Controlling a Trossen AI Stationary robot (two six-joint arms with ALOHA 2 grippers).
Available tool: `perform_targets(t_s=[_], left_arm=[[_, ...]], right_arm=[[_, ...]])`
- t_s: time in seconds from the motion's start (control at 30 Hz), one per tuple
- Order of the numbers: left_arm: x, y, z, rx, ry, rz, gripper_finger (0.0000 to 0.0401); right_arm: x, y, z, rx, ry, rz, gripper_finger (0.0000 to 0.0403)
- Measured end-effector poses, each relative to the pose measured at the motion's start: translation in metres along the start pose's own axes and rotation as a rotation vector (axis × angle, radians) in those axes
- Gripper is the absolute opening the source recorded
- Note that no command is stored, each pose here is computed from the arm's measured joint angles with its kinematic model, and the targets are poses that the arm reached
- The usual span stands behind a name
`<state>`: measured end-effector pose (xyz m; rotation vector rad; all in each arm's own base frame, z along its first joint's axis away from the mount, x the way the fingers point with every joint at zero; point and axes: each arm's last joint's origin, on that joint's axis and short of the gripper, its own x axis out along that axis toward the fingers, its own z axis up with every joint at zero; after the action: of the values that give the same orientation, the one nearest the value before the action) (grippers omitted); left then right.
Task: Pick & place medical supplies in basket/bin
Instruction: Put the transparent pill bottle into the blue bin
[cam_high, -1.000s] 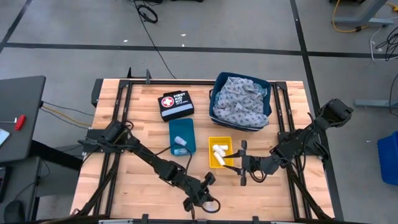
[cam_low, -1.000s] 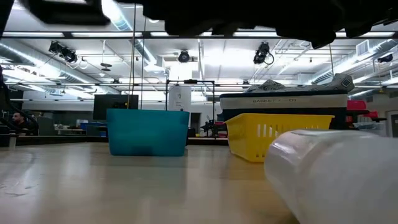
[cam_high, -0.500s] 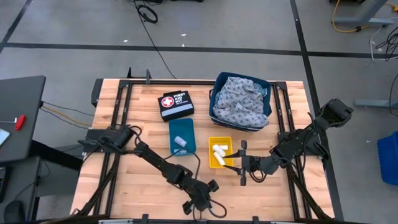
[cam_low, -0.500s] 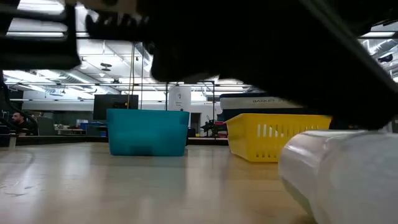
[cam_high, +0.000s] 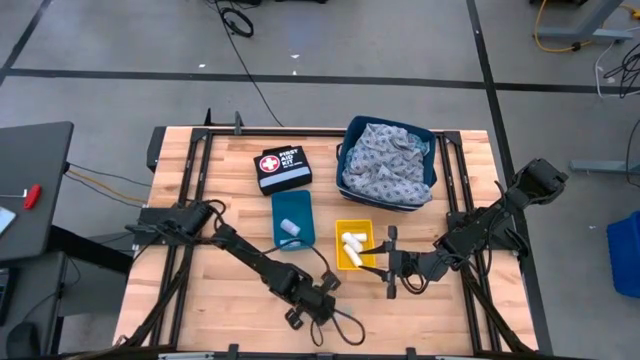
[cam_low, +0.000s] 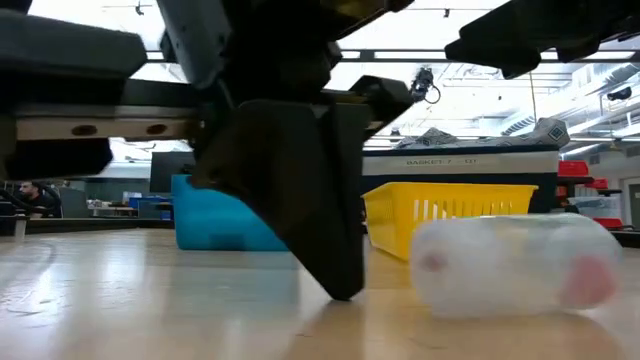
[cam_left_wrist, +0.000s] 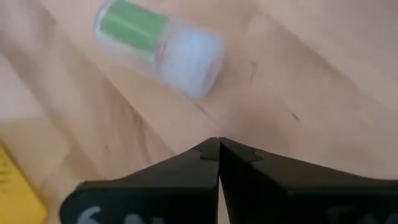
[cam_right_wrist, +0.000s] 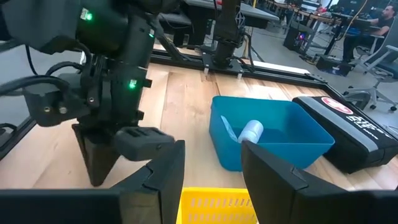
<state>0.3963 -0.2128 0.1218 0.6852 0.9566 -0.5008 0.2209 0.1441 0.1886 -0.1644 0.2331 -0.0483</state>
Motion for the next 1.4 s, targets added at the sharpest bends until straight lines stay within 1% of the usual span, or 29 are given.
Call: perform_targets(t_s=[0.1,0.17,0.23,0.33,0.4,0.43,0.5,0.63,0.7,0.77,0.83,0.93,1.07,1.2,1.3,1.4], left_arm=[[-0.003,0.0,-0.003,-0.046,0.052,0.032,0.0001],[-0.007,-0.001,-0.002,-0.051,0.048,0.038,0.0001],[-0.013,-0.002,0.0,-0.042,0.043,0.073,0.0001],[-0.028,0.004,0.011,-0.067,-0.032,0.143,0.0001],[-0.038,0.008,0.016,-0.08,-0.077,0.162,0.0002],[-0.04,0.01,0.019,-0.088,-0.104,0.155,0.0005],[-0.04,0.011,0.017,-0.091,-0.104,0.128,0.0014],[-0.039,0.017,0.016,-0.138,-0.131,0.085,0.0044],[-0.038,0.02,0.014,-0.159,-0.137,0.064,0.006],[-0.037,0.022,0.012,-0.165,-0.137,0.047,0.0074],[-0.037,0.025,0.012,-0.174,-0.15,0.037,0.0085],[-0.037,0.029,0.013,-0.191,-0.189,0.01,0.0098],[-0.036,0.034,0.017,-0.208,-0.268,-0.054,0.0111],[-0.034,0.033,0.019,-0.21,-0.296,-0.082,0.0122],[-0.033,0.031,0.018,-0.21,-0.288,-0.098,0.0131],[-0.033,0.028,0.02,-0.215,-0.299,-0.113,0.0139]], right_arm=[[0.0,0.0,0.0,0.0,-0.001,0.0,0.0167],[0.0,0.001,0.0,-0.002,0.001,0.007,0.0167],[-0.001,0.002,0.0,0.0,-0.001,0.036,0.0167],[-0.002,0.005,0.0,0.04,0.004,0.089,0.0167],[-0.002,0.006,-0.002,0.081,0.024,0.105,0.0168],[-0.003,0.007,-0.004,0.096,0.044,0.118,0.0169],[-0.004,0.008,-0.009,0.129,0.099,0.159,0.0176],[-0.006,0.01,-0.023,0.198,0.251,0.251,0.0207],[-0.008,0.014,-0.029,0.203,0.307,0.282,0.0224],[-0.009,0.018,-0.033,0.2,0.333,0.303,0.0236],[-0.009,0.023,-0.04,0.187,0.361,0.32,0.0241],[-0.005,0.029,-0.052,0.207,0.426,0.344,0.0243],[0.006,0.04,-0.067,0.231,0.477,0.367,0.0243],[0.018,0.056,-0.061,0.231,0.466,0.398,0.0243],[0.022,0.066,-0.054,0.212,0.448,0.423,0.0243],[0.024,0.072,-0.045,0.218,0.426,0.442,0.0243]])
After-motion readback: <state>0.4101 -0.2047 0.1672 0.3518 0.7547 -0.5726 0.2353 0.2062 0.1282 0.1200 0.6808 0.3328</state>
